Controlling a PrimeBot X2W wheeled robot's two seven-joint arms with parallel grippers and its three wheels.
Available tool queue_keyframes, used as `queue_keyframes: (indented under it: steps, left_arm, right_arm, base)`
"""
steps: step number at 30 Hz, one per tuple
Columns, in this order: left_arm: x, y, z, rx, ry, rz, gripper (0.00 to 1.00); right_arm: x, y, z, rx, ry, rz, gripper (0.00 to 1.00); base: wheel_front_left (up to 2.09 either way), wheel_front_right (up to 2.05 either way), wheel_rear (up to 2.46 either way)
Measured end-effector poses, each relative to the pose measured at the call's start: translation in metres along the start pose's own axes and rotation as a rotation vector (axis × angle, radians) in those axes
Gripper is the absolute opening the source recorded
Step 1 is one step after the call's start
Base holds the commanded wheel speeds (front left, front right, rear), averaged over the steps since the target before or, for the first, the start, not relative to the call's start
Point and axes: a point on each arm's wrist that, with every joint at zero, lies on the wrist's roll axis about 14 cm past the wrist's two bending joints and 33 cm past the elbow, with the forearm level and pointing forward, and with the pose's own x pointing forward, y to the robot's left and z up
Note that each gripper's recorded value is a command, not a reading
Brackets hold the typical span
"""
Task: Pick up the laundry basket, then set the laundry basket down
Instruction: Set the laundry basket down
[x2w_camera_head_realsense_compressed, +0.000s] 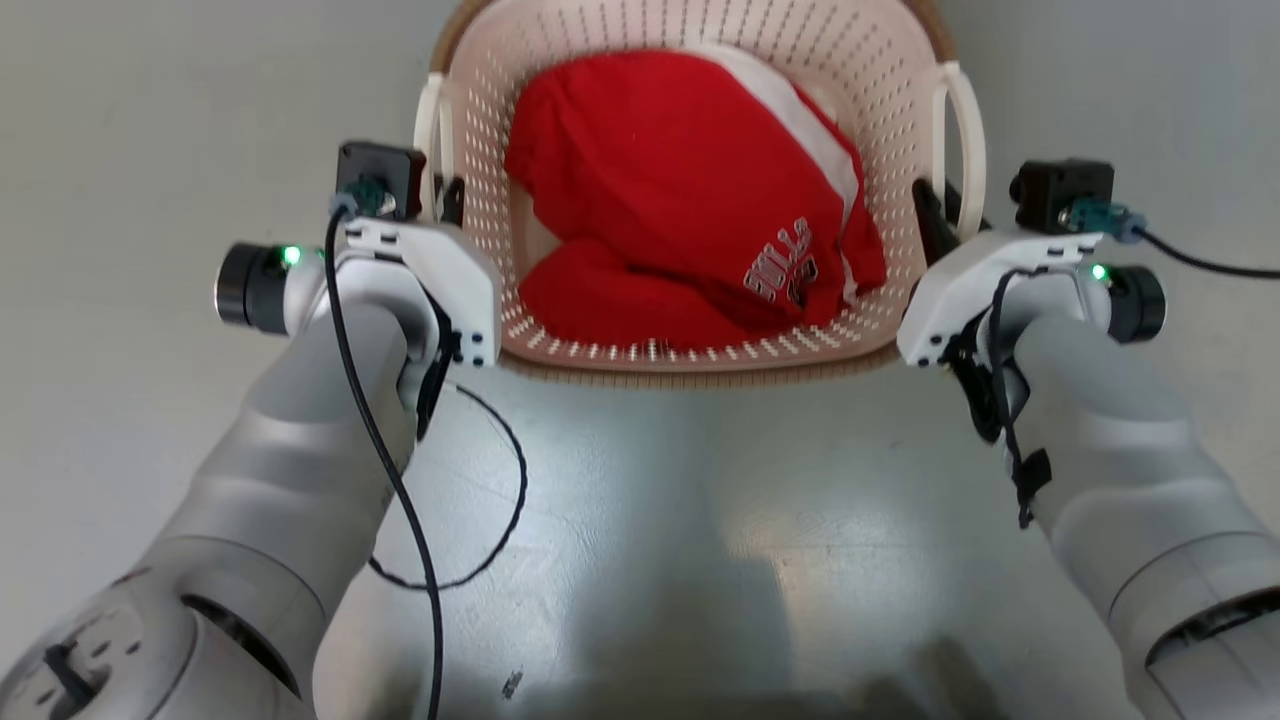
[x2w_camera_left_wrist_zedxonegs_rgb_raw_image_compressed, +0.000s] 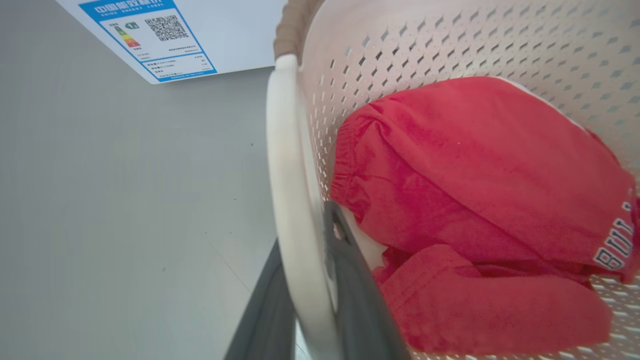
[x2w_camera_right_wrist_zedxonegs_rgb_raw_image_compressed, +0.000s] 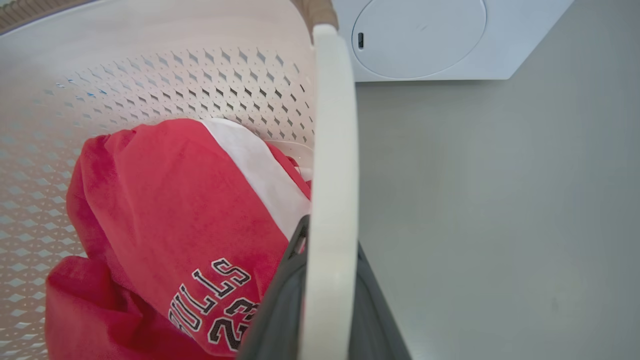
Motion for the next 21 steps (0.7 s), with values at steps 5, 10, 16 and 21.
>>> queue_keyframes:
  steps: [5, 10, 16, 21]
  left_arm:
    - [0.014, 0.003, 0.001, -0.002, -0.010, 0.000, 0.00]
    - [0.027, 0.008, -0.005, -0.009, -0.008, 0.004, 0.00]
    - [0.039, 0.010, -0.009, -0.017, -0.016, 0.008, 0.00]
    - [0.045, 0.012, -0.011, -0.021, -0.024, 0.014, 0.00]
  right_arm:
    - [0.015, -0.006, -0.002, -0.001, 0.001, -0.007, 0.00]
    - [0.030, -0.009, -0.007, 0.001, 0.001, -0.007, 0.00]
    - [0.043, -0.014, -0.016, 0.003, 0.001, -0.014, 0.00]
    - [0.050, -0.018, -0.021, -0.005, -0.002, -0.021, 0.00]
  base:
    - [0.00, 0.00, 0.00]
    - [0.00, 0.00, 0.00]
    - [0.00, 0.00, 0.00]
    - [0.00, 0.00, 0.00]
